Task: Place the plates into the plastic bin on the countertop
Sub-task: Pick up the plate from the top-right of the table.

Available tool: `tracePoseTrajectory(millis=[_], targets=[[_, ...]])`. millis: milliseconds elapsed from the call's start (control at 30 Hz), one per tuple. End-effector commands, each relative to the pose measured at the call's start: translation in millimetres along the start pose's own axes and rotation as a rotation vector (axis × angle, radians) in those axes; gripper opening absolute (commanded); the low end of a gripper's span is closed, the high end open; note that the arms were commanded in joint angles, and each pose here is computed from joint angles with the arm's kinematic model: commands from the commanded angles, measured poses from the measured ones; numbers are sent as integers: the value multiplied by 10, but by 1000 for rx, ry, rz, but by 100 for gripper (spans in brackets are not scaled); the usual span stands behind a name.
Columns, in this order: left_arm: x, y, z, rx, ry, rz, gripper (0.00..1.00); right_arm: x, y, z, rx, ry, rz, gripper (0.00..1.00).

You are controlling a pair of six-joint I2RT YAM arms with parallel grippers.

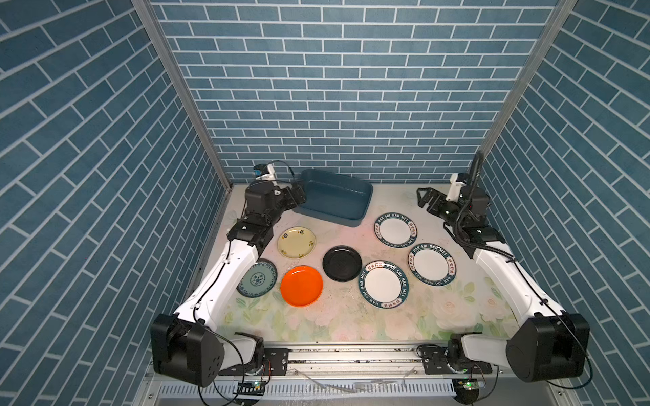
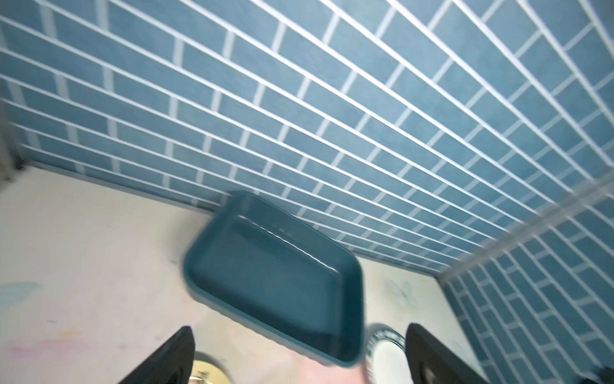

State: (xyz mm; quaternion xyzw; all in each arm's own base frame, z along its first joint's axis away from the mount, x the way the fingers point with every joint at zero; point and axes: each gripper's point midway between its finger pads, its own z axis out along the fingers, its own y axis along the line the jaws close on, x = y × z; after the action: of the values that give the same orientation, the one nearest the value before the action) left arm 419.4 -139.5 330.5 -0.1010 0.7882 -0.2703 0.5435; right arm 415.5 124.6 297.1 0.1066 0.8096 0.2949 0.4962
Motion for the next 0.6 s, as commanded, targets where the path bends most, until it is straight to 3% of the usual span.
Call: tracePoseTrajectory(millis=[0, 67, 167, 267, 333, 433, 500, 567], targets=[[312, -290, 50, 54, 126, -173, 100, 295, 340, 82, -49, 138, 252, 99], [356, -368, 62, 68, 147, -232, 100, 304, 539, 121, -105, 140, 284, 99], [341, -510, 31, 117, 143, -204, 100, 182, 915, 46, -189, 104, 165, 99], [279, -700, 67, 257, 99, -234, 100, 101, 1376, -11, -400, 80, 104, 99], [301, -665, 136, 269, 116, -278, 100, 176, 1457, 9, -441, 148, 115, 99], [358, -671, 248, 310, 175, -308, 100, 151, 1585, -15, -512, 142, 98, 99], [331, -776, 281, 367, 191, -277, 100, 195, 1532, 61, -488, 158, 112, 99], [395, -784, 341, 357, 238, -247, 100, 261, 1281, 191, -341, 183, 149, 97]])
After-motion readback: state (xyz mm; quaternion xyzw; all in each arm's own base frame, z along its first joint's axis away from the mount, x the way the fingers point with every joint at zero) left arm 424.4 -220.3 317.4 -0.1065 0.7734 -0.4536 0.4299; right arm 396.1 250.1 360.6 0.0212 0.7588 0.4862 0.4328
